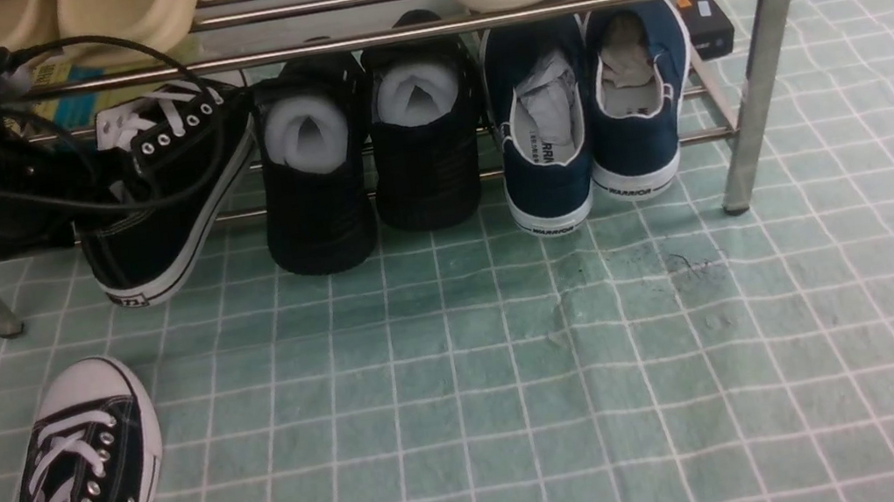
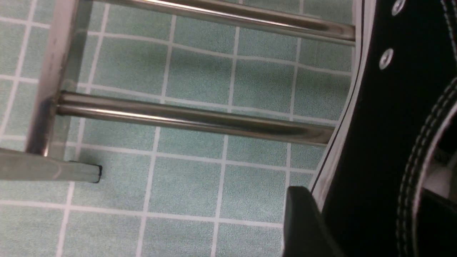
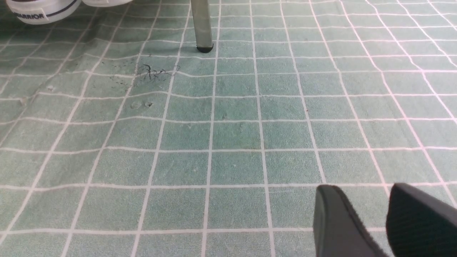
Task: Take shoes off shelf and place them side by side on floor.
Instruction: 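Grasp the leftmost shoe on the bottom shelf of the shoe rack with the left gripper, then set the held shoe down on the floor in front of the rack with the left gripper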
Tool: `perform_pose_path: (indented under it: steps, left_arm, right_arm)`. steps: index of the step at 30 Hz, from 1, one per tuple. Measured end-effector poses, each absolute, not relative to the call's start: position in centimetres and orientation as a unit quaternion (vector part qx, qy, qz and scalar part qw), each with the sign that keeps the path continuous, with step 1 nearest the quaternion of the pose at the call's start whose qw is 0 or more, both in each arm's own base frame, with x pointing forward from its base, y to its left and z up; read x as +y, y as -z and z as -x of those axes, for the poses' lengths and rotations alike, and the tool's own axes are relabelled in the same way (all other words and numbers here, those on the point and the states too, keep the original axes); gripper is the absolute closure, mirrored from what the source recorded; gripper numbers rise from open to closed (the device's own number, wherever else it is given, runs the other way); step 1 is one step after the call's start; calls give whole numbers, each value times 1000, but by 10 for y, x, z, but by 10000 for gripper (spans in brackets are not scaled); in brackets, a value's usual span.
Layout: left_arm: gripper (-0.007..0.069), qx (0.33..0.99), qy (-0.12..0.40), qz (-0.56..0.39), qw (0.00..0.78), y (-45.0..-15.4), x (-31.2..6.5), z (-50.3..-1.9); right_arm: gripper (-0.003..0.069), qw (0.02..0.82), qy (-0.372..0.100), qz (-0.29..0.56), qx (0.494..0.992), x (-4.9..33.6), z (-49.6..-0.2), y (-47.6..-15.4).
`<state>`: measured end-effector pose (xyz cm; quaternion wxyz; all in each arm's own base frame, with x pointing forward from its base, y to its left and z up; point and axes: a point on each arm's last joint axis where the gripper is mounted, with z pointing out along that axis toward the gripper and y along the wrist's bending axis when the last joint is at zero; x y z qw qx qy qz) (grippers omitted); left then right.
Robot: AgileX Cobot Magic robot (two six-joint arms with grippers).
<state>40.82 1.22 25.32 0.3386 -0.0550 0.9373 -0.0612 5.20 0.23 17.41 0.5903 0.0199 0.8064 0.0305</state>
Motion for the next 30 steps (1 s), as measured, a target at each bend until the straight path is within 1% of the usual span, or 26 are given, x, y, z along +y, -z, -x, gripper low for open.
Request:
perform_pose_path:
  steps: [2, 5, 7, 8, 12, 13, 16, 22, 25, 26, 30]
  left_arm:
    - [339, 937, 66, 59, 339, -253, 12, -409]
    - [504, 939, 76, 66, 330, -251, 10, -409]
    - [575, 940, 81, 68, 324, -252, 9, -407]
    - [587, 941, 84, 70, 321, -253, 9, -406]
    - [597, 950, 111, 80, 281, -266, 4, -390]
    - [597, 954, 123, 84, 259, -274, 1, -380]
    - [597, 959, 136, 93, 229, -292, -2, -361]
    - [597, 965, 143, 106, 191, -329, -6, -320]
    - [597, 970, 130, 106, 179, -343, -10, -296]
    - [597, 971, 117, 108, 177, -346, -12, -287]
    - [597, 975, 86, 120, 165, -346, -23, -265]
  right_arm:
    - [421, 590, -31, -20, 806, 2, -52, -174]
    - [421, 590, -31, -20, 806, 2, -52, -174]
    - [421, 590, -31, -20, 806, 2, -52, -174]
    - [421, 590, -31, -20, 806, 2, -52, -174]
    - [421, 590, -31, -20, 806, 2, -52, -174]
    - [421, 590, -31, -20, 806, 2, -52, -174]
    - [421, 590, -31, -20, 806, 2, -52, -174]
    - [421, 590, -31, -20, 806, 2, -52, -174]
    - [421, 590, -31, -20, 806, 2, -52, -174]
    - [421, 590, -31, -20, 806, 2, -52, -174]
    - [421, 590, -31, -20, 806, 2, -52, -174]
